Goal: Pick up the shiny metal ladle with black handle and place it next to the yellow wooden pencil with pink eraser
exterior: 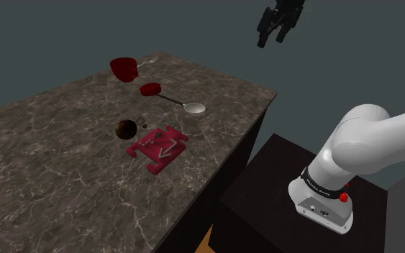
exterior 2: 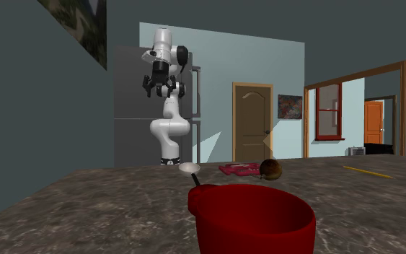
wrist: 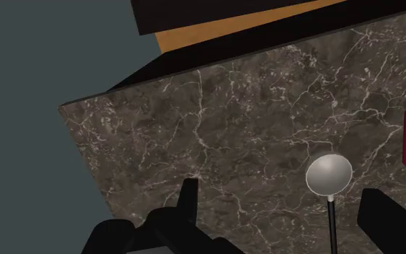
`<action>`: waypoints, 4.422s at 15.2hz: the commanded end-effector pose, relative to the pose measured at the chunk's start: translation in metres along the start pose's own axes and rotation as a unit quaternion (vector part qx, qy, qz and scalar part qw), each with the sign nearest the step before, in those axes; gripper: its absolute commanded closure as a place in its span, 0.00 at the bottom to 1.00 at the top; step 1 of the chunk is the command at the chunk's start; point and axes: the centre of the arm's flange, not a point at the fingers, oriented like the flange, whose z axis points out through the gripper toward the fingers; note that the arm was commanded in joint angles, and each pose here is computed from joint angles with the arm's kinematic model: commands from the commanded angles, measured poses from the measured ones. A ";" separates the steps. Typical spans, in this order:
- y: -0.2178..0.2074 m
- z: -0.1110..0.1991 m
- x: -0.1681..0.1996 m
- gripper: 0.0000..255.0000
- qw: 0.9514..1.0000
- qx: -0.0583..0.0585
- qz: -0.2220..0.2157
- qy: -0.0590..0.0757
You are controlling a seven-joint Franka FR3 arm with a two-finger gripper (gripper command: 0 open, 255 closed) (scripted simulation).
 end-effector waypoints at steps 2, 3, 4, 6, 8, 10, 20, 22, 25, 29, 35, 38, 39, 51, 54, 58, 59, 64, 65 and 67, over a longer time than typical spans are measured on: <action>-0.004 0.010 0.008 0.00 1.000 0.002 -0.004 -0.001; -0.008 0.019 0.016 0.00 1.000 0.005 -0.009 -0.003; -0.012 0.029 0.024 0.00 1.000 0.007 -0.013 -0.004; -0.020 0.048 0.041 0.00 1.000 0.012 -0.021 -0.006; -0.029 0.067 0.056 0.00 0.999 0.017 -0.030 -0.009; -0.038 0.086 0.072 0.00 0.999 0.022 -0.038 -0.011; -0.092 0.182 0.146 0.00 0.995 0.047 -0.081 -0.024; -0.104 0.201 0.159 0.00 0.994 0.052 -0.089 -0.027; -0.122 0.229 0.180 0.00 0.993 0.060 -0.102 -0.030; -0.149 0.267 0.205 0.00 0.990 0.070 -0.119 -0.035; -0.179 0.311 0.231 0.00 0.987 0.080 -0.137 -0.041; -0.181 0.327 0.229 0.00 0.987 0.080 -0.137 -0.041; -0.182 0.332 0.229 0.00 0.987 0.080 -0.137 -0.041; -0.184 0.346 0.227 1.00 0.987 0.080 -0.137 -0.041; -0.184 0.346 0.227 1.00 0.987 0.080 -0.137 -0.041; -0.184 0.347 0.227 1.00 0.987 0.080 -0.137 -0.041; -0.184 0.346 0.227 1.00 0.987 0.080 -0.137 -0.041; -0.183 0.320 0.232 1.00 0.987 0.080 -0.137 -0.041; -0.183 0.315 0.233 1.00 0.987 0.080 -0.137 -0.041; -0.183 0.304 0.235 1.00 0.987 0.080 -0.137 -0.041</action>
